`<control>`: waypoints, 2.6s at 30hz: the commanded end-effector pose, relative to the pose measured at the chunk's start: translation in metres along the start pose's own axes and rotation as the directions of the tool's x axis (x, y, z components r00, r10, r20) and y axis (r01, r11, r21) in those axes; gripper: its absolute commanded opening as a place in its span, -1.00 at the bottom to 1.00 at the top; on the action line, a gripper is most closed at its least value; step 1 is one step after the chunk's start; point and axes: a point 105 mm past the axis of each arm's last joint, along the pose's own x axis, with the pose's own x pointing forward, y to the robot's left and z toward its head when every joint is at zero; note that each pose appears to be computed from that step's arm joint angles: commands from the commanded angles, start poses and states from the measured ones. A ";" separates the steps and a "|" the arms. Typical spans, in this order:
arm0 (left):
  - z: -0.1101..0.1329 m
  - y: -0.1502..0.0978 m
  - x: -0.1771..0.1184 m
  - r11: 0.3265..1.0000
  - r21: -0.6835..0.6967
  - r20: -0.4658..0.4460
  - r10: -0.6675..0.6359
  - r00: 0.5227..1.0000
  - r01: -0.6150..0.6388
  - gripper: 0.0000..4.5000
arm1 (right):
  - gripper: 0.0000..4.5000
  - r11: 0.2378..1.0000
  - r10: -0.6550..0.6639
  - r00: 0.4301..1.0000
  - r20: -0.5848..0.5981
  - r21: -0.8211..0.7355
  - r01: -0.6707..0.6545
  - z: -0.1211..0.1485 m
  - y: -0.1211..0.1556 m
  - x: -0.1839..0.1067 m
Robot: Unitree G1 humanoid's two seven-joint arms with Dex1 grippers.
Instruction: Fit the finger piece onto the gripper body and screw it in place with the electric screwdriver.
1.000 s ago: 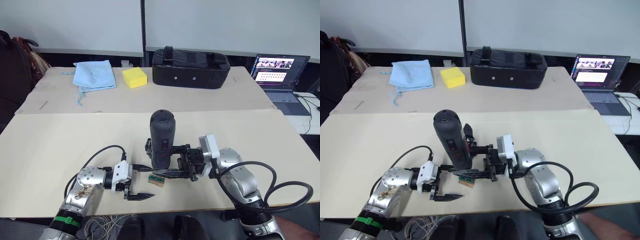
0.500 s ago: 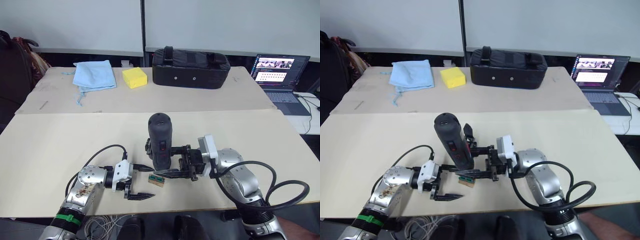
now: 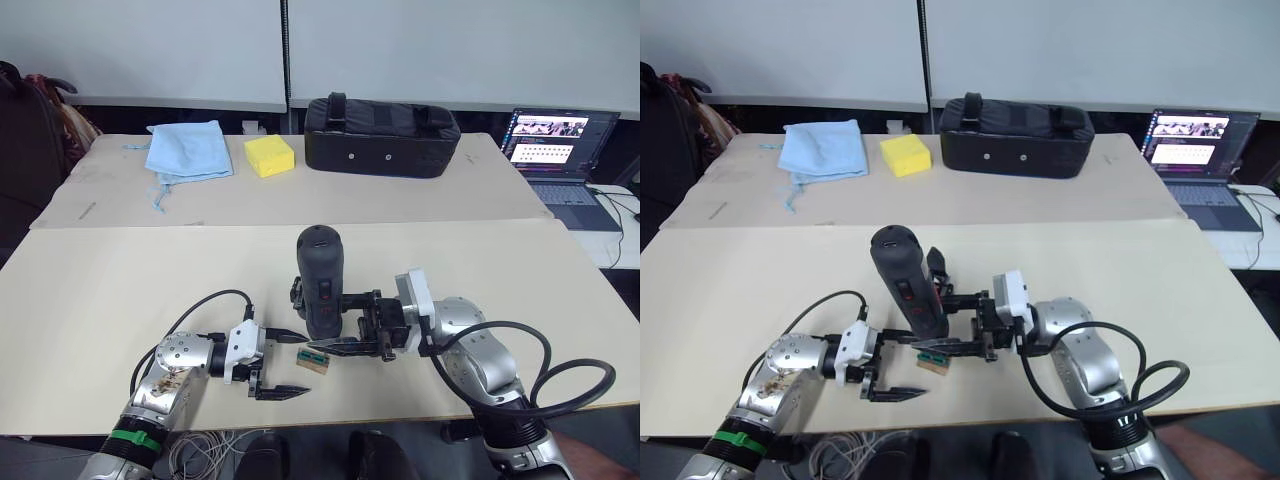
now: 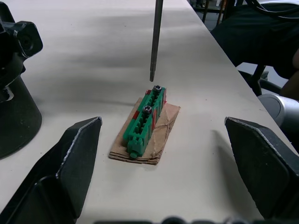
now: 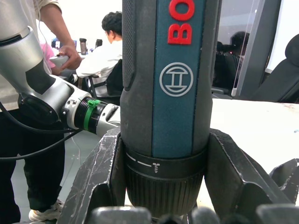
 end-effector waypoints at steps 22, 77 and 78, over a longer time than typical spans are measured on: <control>-0.006 -0.008 0.007 0.999 -0.040 -0.007 -0.016 1.000 0.016 1.00 | -0.15 0.998 0.020 0.999 0.024 -0.067 -0.019 0.010 0.000 0.005; -0.005 -0.010 0.009 0.998 -0.056 0.009 -0.037 0.999 0.038 1.00 | -0.15 0.983 -0.091 0.995 0.030 -0.155 0.094 0.012 -0.011 -0.001; -0.005 -0.010 0.009 0.998 -0.056 0.010 -0.036 0.999 0.037 1.00 | -0.15 0.984 -0.098 0.994 0.042 -0.148 0.103 0.014 -0.011 -0.002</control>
